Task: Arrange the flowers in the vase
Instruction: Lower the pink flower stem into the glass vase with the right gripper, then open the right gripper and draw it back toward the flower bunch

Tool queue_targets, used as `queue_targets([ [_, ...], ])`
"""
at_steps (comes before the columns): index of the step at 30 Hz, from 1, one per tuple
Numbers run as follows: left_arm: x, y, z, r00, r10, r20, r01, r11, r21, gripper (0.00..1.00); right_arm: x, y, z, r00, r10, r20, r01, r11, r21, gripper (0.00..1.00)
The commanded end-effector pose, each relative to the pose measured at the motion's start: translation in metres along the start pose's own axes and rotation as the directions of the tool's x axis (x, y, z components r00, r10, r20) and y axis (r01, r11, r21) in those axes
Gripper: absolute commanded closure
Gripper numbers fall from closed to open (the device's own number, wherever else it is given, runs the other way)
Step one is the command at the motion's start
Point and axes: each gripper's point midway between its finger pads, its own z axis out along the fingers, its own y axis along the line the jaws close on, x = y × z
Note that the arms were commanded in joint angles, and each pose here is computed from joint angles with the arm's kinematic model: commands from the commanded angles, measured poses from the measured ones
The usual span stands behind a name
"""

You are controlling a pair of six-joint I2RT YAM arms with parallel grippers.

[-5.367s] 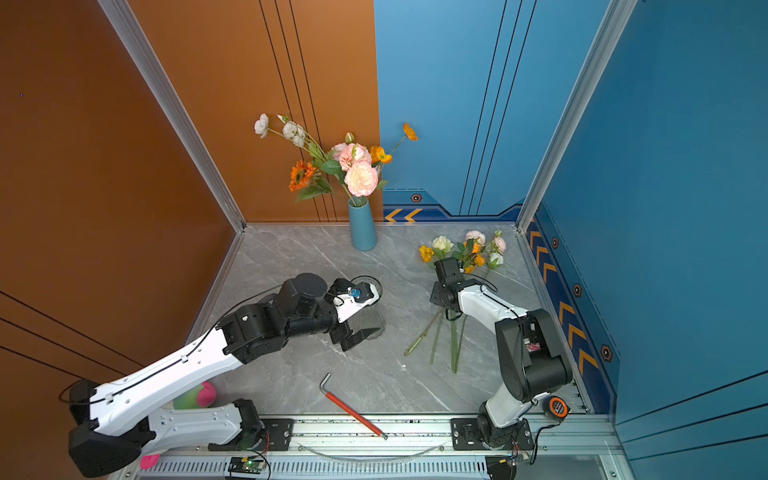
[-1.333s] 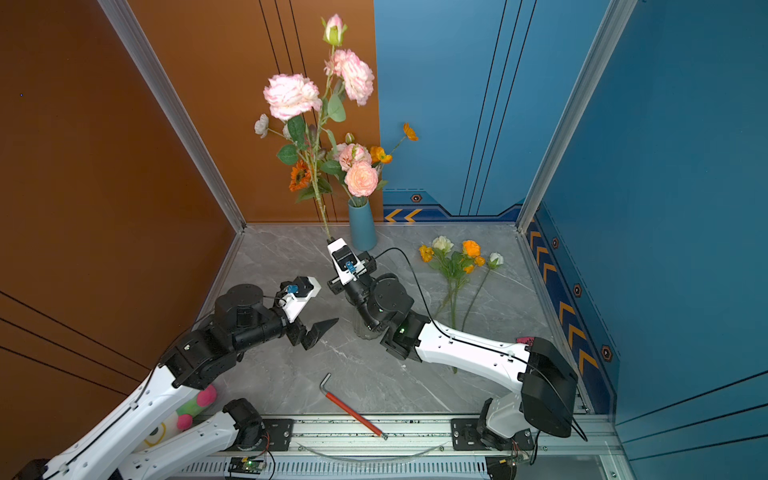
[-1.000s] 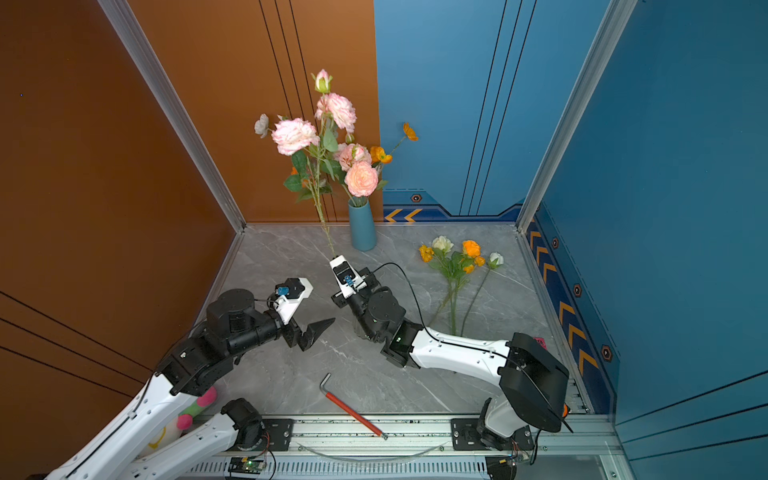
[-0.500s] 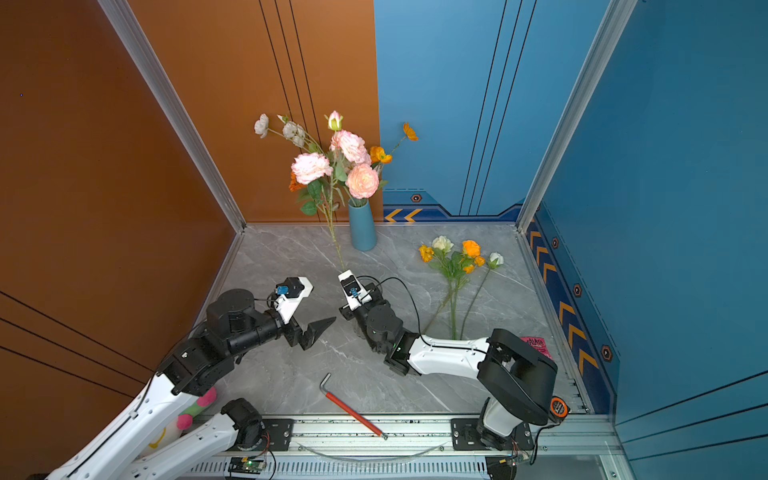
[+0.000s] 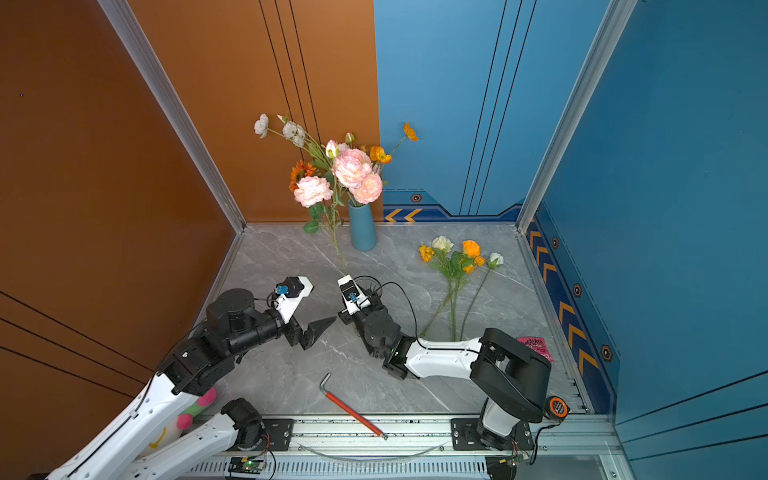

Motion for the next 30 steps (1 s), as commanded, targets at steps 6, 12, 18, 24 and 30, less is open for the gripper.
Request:
queue_targets([
  [6, 0.003, -0.003, 0.001, 1.000, -0.012, 0.001, 0.012, 1.000, 0.022, 0.02, -0.015, -0.010, -0.010, 1.000, 0.018, 0.019, -0.019, 0.999, 0.028, 0.76],
  [12, 0.004, -0.005, 0.002, 1.000, -0.011, -0.001, 0.011, 0.999, 0.038, 0.02, -0.039, -0.019, -0.028, 0.999, 0.022, 0.030, -0.023, 0.999, 0.033, 0.57],
  [18, 0.004, -0.014, 0.007, 1.000, -0.004, -0.012, 0.005, 0.995, 0.101, 0.02, -0.040, -0.051, -0.057, 0.993, 0.080, -0.084, -0.072, 0.993, 0.095, 0.45],
  [24, -0.003, -0.030, 0.024, 0.998, 0.010, -0.057, 0.001, 0.982, 0.189, 0.02, -0.002, -0.126, -0.099, 0.935, 0.199, -0.294, -0.107, 0.948, 0.299, 0.39],
  [30, -0.015, -0.062, 0.056, 0.957, 0.212, -0.196, -0.164, 0.958, 0.237, 0.02, 0.083, -0.221, -0.157, 0.692, 0.548, -0.469, -0.217, 0.779, 0.589, 0.39],
])
